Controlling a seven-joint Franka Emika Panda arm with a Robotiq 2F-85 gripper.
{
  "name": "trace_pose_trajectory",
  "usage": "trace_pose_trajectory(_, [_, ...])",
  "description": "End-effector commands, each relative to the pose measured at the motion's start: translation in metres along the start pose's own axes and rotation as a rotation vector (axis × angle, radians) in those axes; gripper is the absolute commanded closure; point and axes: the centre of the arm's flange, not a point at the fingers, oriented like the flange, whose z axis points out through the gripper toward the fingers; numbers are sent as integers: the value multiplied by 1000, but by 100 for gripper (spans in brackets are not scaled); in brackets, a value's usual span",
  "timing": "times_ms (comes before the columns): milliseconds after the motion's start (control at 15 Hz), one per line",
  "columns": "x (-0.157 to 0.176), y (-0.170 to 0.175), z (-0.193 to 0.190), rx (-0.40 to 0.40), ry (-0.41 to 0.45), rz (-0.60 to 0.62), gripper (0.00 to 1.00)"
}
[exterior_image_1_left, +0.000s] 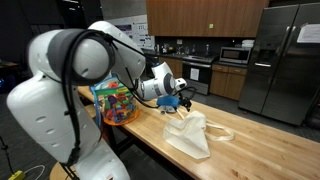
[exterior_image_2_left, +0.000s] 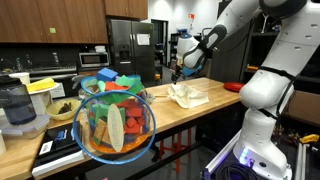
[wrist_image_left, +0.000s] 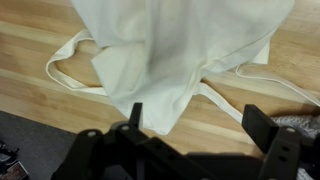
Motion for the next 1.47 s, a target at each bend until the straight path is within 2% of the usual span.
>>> trace_pose_trajectory(0, [45, -19, 53, -24, -65, -41, 0])
trace_pose_trajectory(267, [75, -16, 104, -108, -118, -55, 0])
trace_pose_trajectory(667, [101, 1, 142, -200, -168, -39, 0])
trace_pose_trajectory(733, [102, 2, 145, -207, -171, -42, 25])
trace_pose_trajectory(800, [102, 3, 147, -212, -174, -47, 27])
trace_pose_trajectory(933, [101, 3, 147, -209, -179, -55, 39])
trace_pose_trajectory(1133, [97, 11, 134, -213, -171, -48, 66])
trace_pose_trajectory(1400, [85, 28, 103, -180, -114, -38, 95])
